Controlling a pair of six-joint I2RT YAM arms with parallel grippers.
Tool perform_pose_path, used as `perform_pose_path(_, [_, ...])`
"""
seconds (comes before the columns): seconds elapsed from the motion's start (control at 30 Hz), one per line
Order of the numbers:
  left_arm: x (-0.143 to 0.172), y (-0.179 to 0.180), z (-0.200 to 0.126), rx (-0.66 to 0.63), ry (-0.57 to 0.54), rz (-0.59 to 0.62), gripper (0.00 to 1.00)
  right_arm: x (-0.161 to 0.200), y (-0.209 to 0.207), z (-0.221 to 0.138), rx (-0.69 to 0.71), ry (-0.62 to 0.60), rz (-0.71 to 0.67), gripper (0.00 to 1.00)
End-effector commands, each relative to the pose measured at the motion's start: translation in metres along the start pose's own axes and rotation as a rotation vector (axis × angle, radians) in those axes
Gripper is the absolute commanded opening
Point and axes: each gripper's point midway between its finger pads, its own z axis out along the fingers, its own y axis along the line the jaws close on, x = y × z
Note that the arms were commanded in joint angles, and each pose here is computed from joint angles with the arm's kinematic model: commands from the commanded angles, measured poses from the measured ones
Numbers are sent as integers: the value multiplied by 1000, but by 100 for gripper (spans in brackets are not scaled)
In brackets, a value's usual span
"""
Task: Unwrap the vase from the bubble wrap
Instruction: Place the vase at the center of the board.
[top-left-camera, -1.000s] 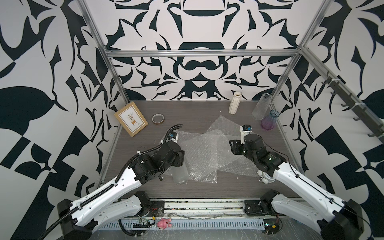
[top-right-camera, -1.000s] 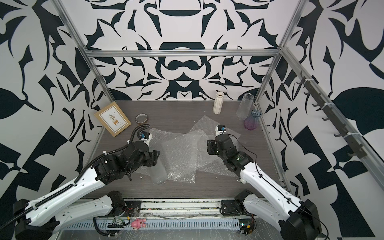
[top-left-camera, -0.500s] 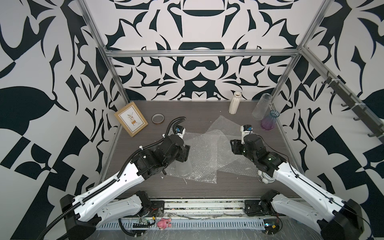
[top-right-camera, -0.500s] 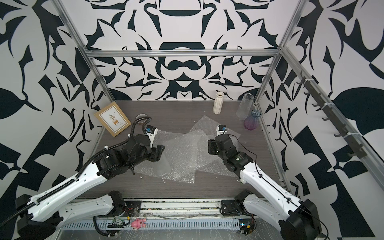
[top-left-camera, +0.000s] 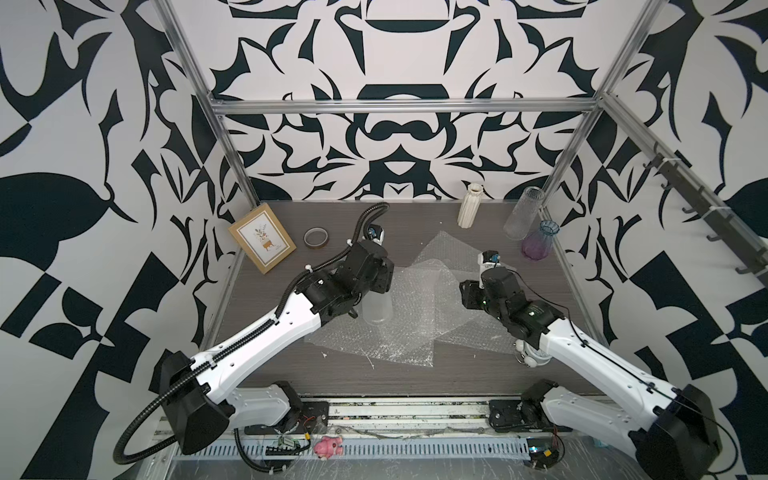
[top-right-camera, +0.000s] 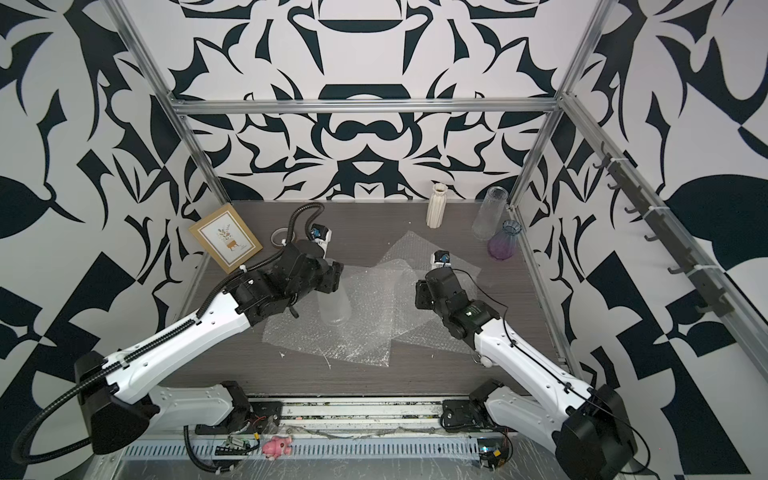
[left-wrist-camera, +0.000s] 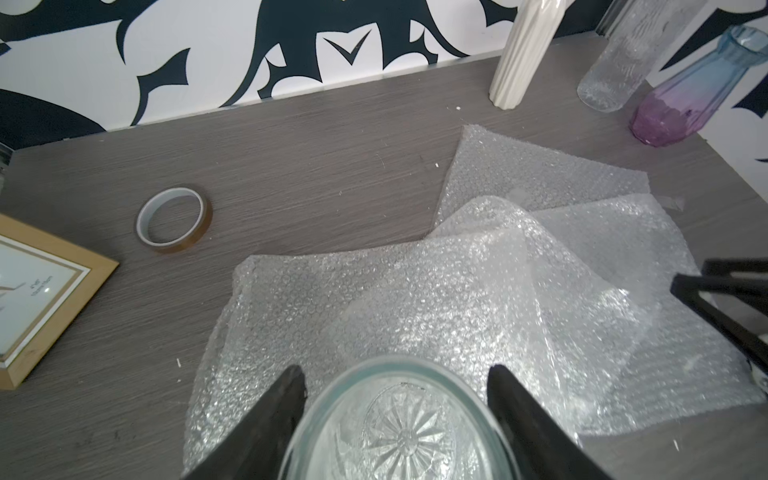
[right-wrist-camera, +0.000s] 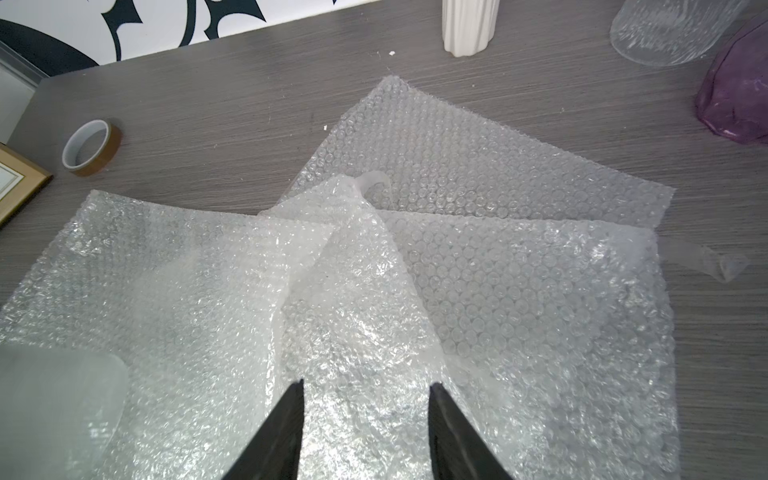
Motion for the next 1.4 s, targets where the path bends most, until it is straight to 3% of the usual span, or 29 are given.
perform_pose_path(0.0, [-57, 0, 7, 27, -157, -85, 39, -21, 3, -5, 6, -58, -4, 50])
perform_pose_path(0.4, [-116, 20, 84, -7, -240, -95, 39, -20, 13, 7, -32, -53, -40, 50])
perform_pose_path(0.73, [-156, 29, 150, -29, -298, -10, 39, -17, 21, 10, -74, -43, -67, 50])
perform_pose_path(1.37, [-184, 49, 231, -72, -379, 59, 39, -29, 29, 16, -94, -90, -143, 52])
